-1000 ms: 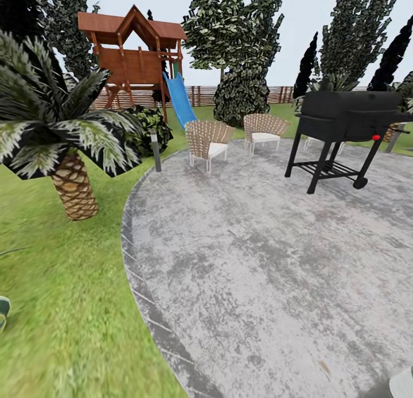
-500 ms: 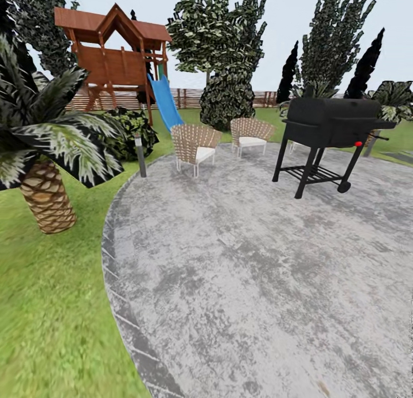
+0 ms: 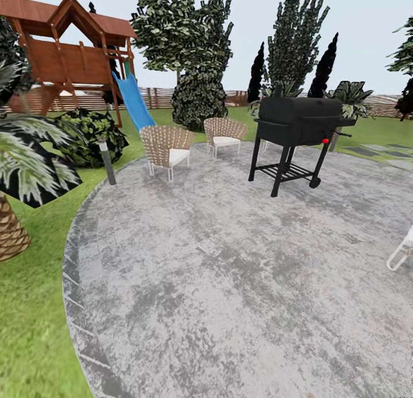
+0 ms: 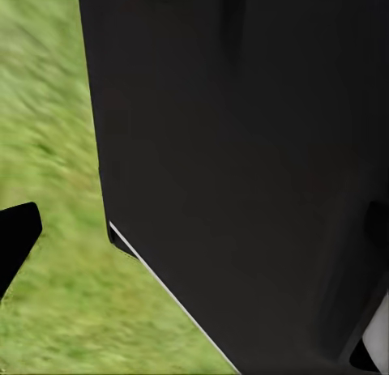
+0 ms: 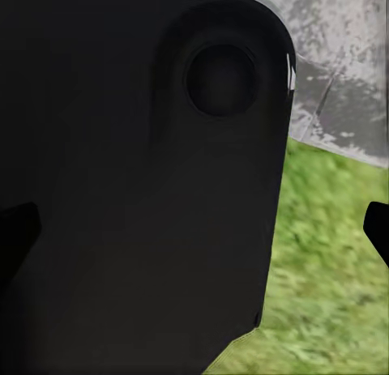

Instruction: Take the three Easter eggs out of the wicker basket on the lawn in the garden, then place them on the lawn next to a single tree (choose any tree) so that all three eggs are next to the same tree and none are left in the basket.

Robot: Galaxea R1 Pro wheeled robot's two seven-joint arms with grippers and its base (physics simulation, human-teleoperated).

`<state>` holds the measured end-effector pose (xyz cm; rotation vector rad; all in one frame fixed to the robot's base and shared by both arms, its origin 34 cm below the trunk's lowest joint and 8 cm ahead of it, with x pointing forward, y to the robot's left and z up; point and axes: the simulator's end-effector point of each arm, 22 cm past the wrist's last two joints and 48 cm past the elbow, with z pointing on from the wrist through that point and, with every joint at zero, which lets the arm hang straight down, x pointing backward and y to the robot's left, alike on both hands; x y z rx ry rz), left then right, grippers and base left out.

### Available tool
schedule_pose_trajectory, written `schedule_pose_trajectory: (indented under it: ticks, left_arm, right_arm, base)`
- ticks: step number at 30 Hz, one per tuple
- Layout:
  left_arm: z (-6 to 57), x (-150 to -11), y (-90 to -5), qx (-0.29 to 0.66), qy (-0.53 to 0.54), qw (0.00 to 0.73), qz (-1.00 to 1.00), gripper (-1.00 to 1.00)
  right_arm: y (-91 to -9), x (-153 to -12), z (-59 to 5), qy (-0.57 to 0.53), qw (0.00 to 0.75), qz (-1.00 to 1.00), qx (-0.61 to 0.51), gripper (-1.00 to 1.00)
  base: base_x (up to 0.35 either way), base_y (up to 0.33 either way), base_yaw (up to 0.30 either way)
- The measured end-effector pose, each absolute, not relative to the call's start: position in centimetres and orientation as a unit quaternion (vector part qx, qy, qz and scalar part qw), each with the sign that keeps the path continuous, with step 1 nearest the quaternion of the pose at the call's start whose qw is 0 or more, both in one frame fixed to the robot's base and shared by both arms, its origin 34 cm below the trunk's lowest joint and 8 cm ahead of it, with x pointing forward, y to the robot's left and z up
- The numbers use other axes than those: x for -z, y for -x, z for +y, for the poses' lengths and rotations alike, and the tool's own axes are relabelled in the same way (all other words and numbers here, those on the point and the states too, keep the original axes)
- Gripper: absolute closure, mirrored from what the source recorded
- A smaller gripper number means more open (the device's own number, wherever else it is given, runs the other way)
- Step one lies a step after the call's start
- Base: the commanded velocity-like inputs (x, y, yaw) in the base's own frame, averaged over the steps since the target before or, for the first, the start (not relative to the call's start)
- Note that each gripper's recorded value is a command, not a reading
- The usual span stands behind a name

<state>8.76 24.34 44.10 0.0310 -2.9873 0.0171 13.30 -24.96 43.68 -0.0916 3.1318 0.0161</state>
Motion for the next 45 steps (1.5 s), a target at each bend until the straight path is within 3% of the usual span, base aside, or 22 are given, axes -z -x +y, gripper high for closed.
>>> schedule_pose_trajectory:
  ticks: [12, 24, 45]
  left_arm:
    - [24.33, -44.10, -8.76, -0.006, -0.010, 0.077, -0.997, -1.00]
    - [24.42, -44.10, -8.75, -0.005, -0.010, 0.077, -0.997, -1.00]
    - [24.40, -44.10, -8.76, -0.005, -0.010, 0.077, -0.997, -1.00]
  right_arm:
    - [-13.30, -43.68, -24.95, 0.029, 0.004, 1.000, -0.005, -1.00]
    - [-13.30, -43.68, -24.94, 0.029, 0.004, 1.000, -0.005, -1.00]
    - [-13.30, -43.68, -24.94, 0.029, 0.004, 1.000, -0.005, -1.00]
  base:
    - [0.334, 0.000, -0.248]
    - [0.334, 0.000, -0.038]
    - [0.334, 0.000, -0.281]
